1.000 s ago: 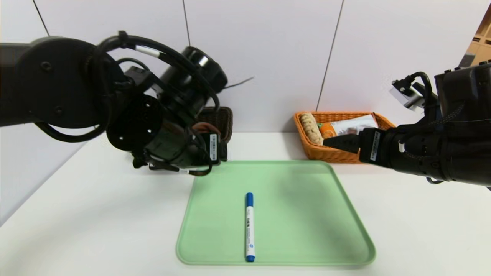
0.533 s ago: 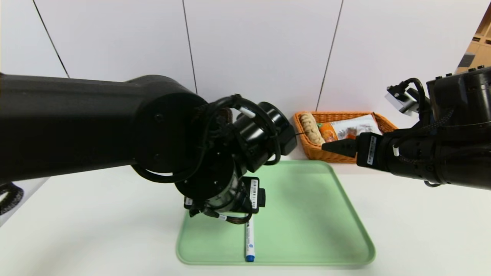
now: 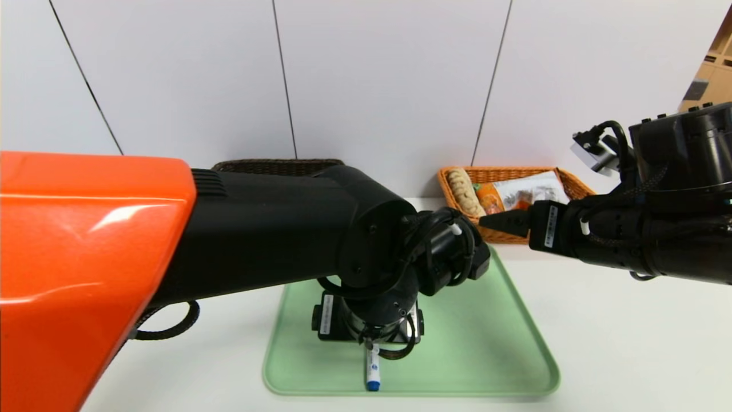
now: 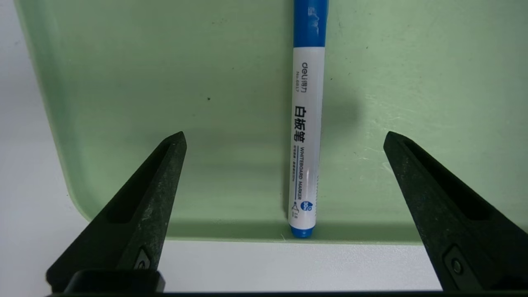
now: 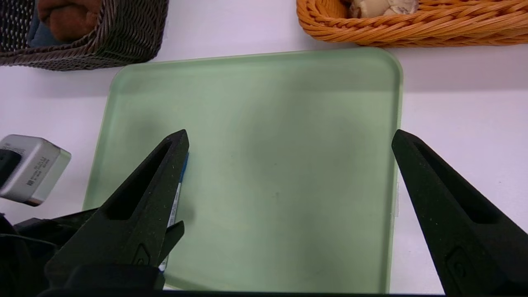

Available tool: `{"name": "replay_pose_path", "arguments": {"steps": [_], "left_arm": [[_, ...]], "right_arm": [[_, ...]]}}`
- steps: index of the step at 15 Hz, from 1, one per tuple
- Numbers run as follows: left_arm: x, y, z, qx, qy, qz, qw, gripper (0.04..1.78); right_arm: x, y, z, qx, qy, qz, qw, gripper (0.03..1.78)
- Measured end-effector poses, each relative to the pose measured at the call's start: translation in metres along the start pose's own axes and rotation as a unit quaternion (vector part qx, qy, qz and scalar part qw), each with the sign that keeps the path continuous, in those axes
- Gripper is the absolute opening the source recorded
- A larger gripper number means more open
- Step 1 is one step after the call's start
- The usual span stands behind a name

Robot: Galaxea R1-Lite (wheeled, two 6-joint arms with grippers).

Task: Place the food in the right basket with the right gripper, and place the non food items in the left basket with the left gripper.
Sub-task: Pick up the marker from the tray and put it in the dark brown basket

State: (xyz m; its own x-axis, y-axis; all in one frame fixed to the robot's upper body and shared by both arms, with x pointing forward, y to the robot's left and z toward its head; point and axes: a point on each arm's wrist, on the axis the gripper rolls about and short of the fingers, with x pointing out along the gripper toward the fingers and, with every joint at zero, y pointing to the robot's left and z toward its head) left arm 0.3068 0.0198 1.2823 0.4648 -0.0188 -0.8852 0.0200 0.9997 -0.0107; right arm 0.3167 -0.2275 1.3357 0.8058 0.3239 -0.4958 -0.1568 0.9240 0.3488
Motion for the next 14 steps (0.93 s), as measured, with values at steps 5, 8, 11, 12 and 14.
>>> {"name": "replay_pose_path", "arguments": {"steps": [5,8,11,12,14], "left_arm": [[0.014,-0.005,-0.004,0.006,0.009,0.012,1.000,1.69],[0.018,-0.007,-0.005,0.007,0.014,0.014,1.000,1.29],[0.021,-0.009,-0.006,0.004,0.027,-0.002,1.000,0.90],[0.022,-0.009,-0.006,0.004,0.034,-0.005,0.999,0.81],[0.027,-0.009,-0.008,0.004,0.041,-0.006,0.999,0.24]], "right_arm": [[0.000,-0.027,0.011,-0.023,-0.016,-0.047,0.9985,1.70],[-0.001,-0.041,0.016,-0.048,-0.022,-0.070,0.9961,1.70],[-0.002,-0.044,0.015,-0.046,-0.022,-0.072,0.9961,1.70],[-0.003,-0.044,0.015,-0.045,-0.022,-0.071,0.9962,1.70],[-0.005,-0.044,0.015,-0.045,-0.024,-0.069,0.9963,1.70]]}}
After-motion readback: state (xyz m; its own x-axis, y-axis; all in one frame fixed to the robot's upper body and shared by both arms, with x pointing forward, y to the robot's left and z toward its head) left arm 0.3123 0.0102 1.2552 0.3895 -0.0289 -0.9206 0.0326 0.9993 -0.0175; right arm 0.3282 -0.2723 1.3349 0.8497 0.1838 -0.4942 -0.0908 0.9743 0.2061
